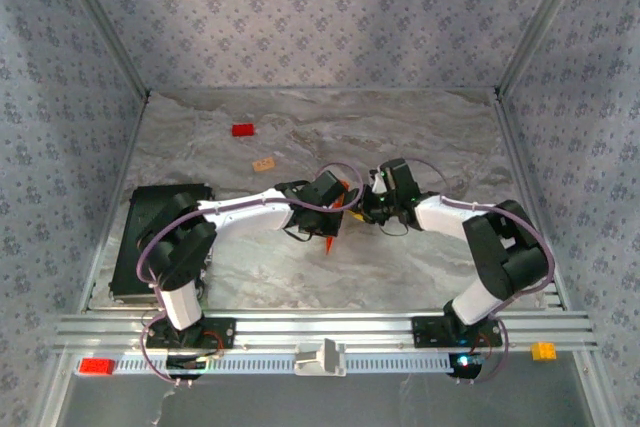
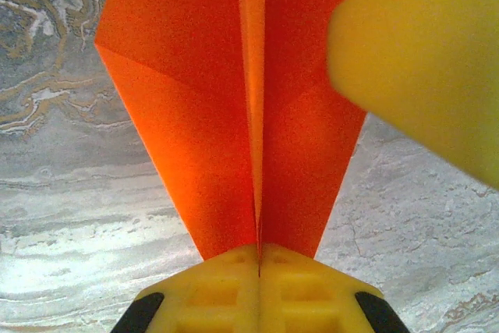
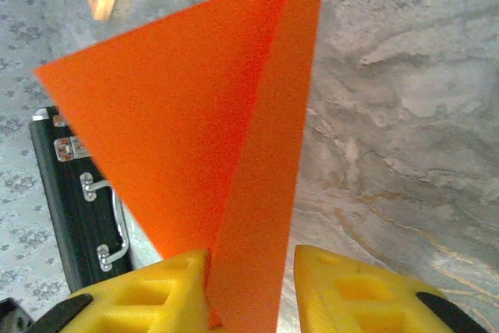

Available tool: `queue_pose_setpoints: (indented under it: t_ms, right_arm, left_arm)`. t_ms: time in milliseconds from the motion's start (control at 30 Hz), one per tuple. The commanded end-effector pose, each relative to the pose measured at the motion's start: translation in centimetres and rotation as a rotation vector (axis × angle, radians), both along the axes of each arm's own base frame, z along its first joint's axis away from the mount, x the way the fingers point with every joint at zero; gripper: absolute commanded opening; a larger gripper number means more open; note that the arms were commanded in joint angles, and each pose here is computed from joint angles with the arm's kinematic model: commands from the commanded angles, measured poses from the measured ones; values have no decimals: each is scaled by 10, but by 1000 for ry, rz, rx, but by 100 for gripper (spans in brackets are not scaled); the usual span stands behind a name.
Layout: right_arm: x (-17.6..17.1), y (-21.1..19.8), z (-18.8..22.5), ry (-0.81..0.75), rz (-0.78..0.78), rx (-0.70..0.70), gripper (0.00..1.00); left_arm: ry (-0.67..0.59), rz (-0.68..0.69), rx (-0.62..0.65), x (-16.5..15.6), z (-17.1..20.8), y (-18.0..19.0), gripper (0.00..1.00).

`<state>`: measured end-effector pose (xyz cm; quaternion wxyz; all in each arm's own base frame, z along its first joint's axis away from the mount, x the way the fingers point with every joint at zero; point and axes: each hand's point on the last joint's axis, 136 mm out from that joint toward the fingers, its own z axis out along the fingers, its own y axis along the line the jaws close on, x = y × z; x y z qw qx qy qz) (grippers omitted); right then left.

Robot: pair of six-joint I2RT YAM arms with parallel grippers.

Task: Fold a paper plane with a square sheet of paper (pick it up from the middle)
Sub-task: Move a paper plane to the center of the table.

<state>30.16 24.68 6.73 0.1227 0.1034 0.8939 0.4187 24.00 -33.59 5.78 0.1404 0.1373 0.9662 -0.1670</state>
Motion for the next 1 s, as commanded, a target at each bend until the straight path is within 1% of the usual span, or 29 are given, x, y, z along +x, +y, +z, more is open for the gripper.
queue_pose_setpoints:
  t_ms: [0, 100, 200, 300, 367, 400, 433, 533, 700, 833, 967]
  right_arm:
    - [-1, 2, -2, 10, 23, -22, 30]
    - [-5, -6, -9, 29, 20, -68, 21]
    - [-8, -10, -13, 40, 20, -72, 14]
    - [-11, -11, -14, 43, 23, -69, 9]
    - [-10, -11, -14, 41, 23, -62, 7]
    - [-11, -11, -14, 41, 25, -60, 6]
    - [-10, -11, -14, 43, 25, -56, 5]
    - [-10, -11, -15, 46, 27, -57, 4]
    - [-12, -14, -19, 60, 28, -63, 4]
    - [-12, -16, -21, 63, 24, -65, 4]
    - [-11, -17, -23, 67, 21, -66, 4]
  left_arm:
    - [-11, -18, 20, -4, 0, 4, 1]
    - [-18, -20, 21, -3, 2, 5, 3]
    - [-29, -23, 14, -2, 6, 4, 7]
    - [-39, -26, 5, -1, 10, 3, 14]
    - [-46, -27, -1, 1, 13, 1, 15]
    - [-50, -29, -4, 2, 15, 0, 18]
    - [-55, -31, -5, 2, 16, 0, 20]
    - [-67, -31, -9, 5, 20, -2, 22]
    - [-80, -27, -23, 10, 25, -4, 28]
    - [-82, -27, -44, 15, 27, -6, 32]
    - [-81, -45, -85, 15, 30, -13, 33]
